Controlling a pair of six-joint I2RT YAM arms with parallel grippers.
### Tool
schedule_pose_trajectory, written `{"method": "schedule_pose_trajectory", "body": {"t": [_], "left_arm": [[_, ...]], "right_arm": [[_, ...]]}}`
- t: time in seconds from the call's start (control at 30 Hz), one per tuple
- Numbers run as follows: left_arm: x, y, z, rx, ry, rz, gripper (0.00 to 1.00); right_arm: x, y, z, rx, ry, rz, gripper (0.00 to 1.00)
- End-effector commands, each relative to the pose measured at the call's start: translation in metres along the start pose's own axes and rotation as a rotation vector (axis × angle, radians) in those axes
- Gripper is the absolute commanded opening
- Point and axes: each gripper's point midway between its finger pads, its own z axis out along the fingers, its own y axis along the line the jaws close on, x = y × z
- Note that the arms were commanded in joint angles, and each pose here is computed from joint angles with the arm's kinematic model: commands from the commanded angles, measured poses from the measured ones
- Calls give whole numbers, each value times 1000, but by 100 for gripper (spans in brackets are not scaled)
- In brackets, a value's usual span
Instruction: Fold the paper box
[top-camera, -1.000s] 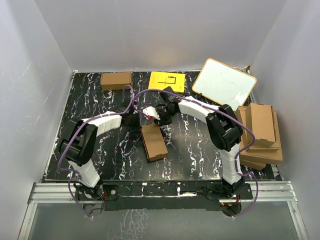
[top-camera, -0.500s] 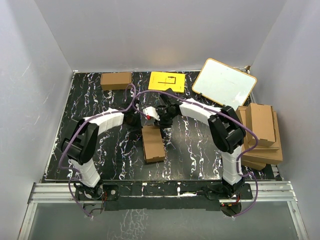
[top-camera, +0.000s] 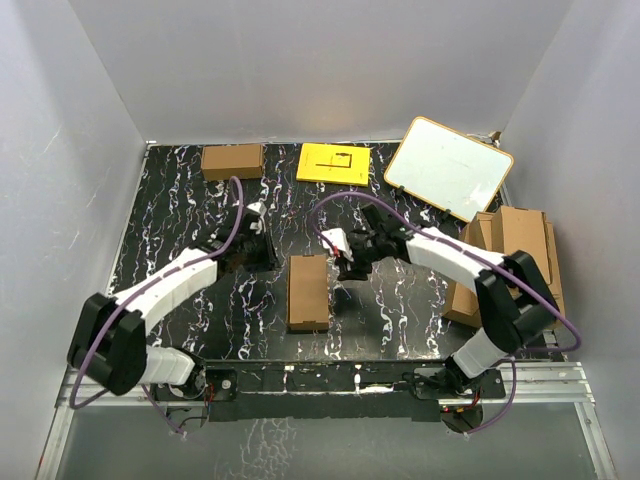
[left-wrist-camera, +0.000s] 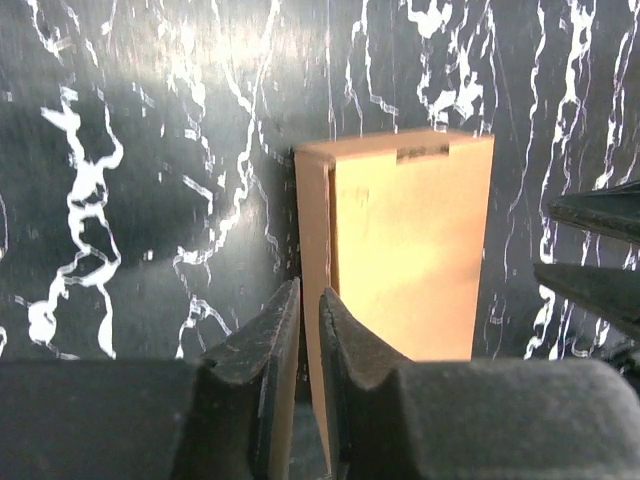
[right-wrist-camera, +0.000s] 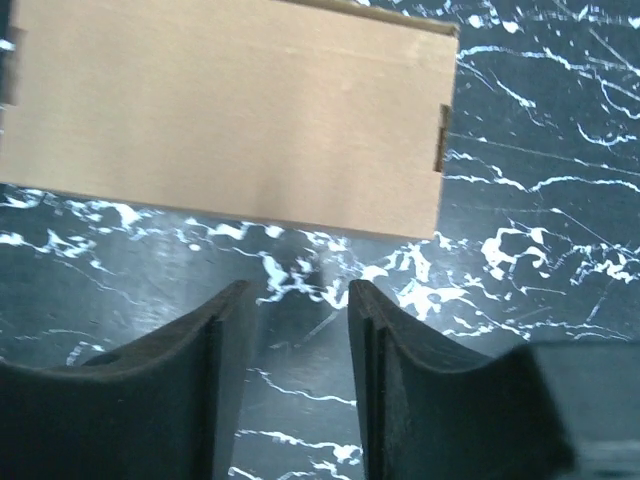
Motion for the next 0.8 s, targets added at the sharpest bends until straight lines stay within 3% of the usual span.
{"method": "schedule_pose_trajectory", "body": {"t": [0.0, 0.17, 0.33, 0.6, 0.77], "left_arm": [[33, -4, -24, 71, 41, -37, 10], [81, 7, -32, 66, 105, -71, 4], [100, -4, -21, 81, 129, -84, 2], [109, -37, -4, 106, 168, -21, 1], [110, -32, -3, 75, 160, -14, 2]], "right_arm": [[-29, 22, -9, 16, -170, -49, 42], [-12, 36, -2, 17, -152, -37, 30], [-5, 43, 22, -40, -69, -15, 20], [-20, 54, 43, -85, -62, -9, 19], [-12, 53, 38, -79, -21, -53, 21]]}}
